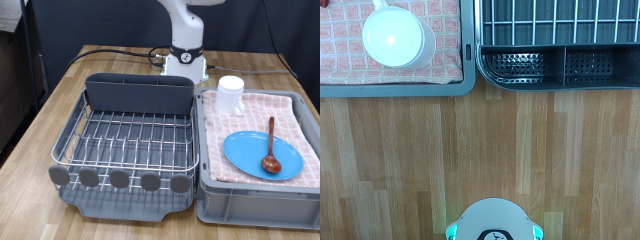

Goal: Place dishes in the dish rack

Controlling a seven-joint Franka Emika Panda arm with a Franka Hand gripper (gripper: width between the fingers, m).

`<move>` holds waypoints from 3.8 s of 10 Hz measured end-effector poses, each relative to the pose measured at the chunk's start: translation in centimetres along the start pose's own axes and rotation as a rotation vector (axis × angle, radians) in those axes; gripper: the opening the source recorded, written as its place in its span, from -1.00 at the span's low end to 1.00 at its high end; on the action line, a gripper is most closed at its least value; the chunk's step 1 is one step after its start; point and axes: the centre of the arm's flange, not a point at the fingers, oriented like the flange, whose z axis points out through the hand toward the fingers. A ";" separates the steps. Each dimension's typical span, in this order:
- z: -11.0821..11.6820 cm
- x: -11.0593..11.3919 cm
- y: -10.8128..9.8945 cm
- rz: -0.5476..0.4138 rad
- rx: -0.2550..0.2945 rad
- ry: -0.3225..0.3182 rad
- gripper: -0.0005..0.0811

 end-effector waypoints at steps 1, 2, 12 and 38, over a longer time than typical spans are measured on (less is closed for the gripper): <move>-0.1 0.1 -0.4 0.042 0.015 0.016 0.98; -0.1 0.1 -1.7 0.100 0.030 0.033 0.98; 3.0 -1.9 -13.2 0.267 0.109 0.054 0.98; 28.4 -4.9 -29.3 0.268 0.155 0.235 0.98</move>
